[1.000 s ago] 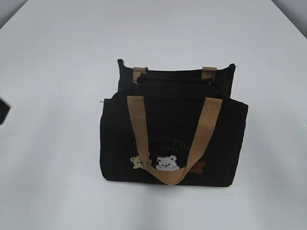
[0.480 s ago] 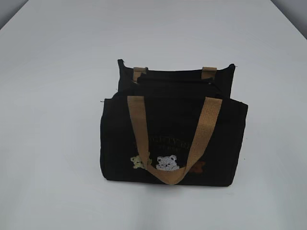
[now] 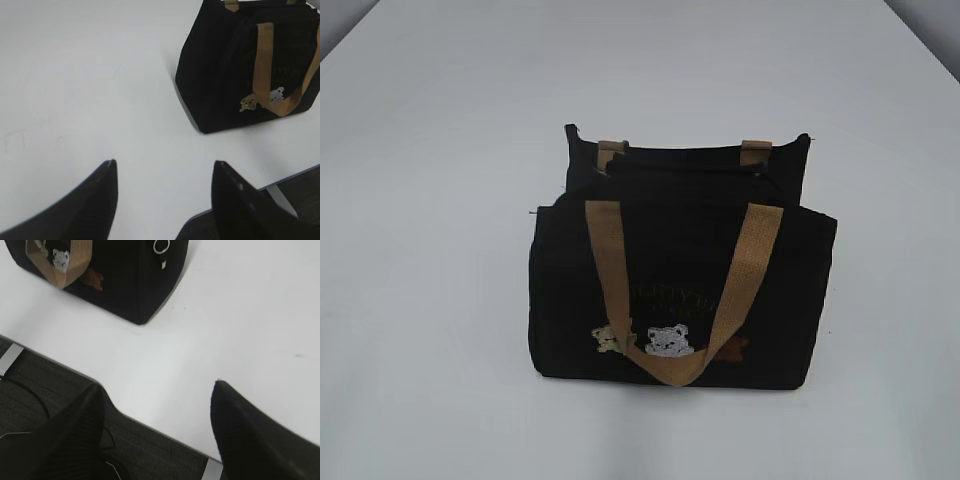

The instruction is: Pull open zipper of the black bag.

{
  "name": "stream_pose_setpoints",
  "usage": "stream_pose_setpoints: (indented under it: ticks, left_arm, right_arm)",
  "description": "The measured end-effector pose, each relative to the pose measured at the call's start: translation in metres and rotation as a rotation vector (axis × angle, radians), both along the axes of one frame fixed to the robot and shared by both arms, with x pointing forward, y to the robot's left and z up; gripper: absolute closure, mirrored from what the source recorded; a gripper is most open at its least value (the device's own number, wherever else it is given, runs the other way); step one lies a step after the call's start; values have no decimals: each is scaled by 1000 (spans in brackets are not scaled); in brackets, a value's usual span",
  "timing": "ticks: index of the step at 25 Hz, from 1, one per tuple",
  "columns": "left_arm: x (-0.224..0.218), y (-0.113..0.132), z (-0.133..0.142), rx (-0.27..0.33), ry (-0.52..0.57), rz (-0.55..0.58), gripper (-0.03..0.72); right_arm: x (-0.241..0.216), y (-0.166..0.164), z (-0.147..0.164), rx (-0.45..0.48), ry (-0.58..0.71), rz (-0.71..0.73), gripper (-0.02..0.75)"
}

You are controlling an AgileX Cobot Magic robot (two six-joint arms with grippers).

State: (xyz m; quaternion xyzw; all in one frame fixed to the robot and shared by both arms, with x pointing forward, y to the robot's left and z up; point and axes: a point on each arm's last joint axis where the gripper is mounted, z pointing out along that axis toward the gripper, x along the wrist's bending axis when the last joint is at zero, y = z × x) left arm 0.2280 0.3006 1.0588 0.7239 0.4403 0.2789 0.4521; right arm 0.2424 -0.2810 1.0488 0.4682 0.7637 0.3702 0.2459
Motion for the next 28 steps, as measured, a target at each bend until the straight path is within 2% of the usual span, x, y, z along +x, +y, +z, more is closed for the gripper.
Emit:
stream_pose_setpoints:
  ticks: [21, 23, 28]
  left_arm:
    - [0, 0, 1, -7, -14, 5, 239]
    - [0, 0, 1, -7, -15, 33, 239]
    - [0, -2, 1, -5, -15, 194, 239]
  right_arm:
    - [4, 0, -2, 8, -19, -13, 219]
    - [4, 0, -2, 9, -19, -40, 219]
    - [2, -1, -2, 12, -47, -163, 219]
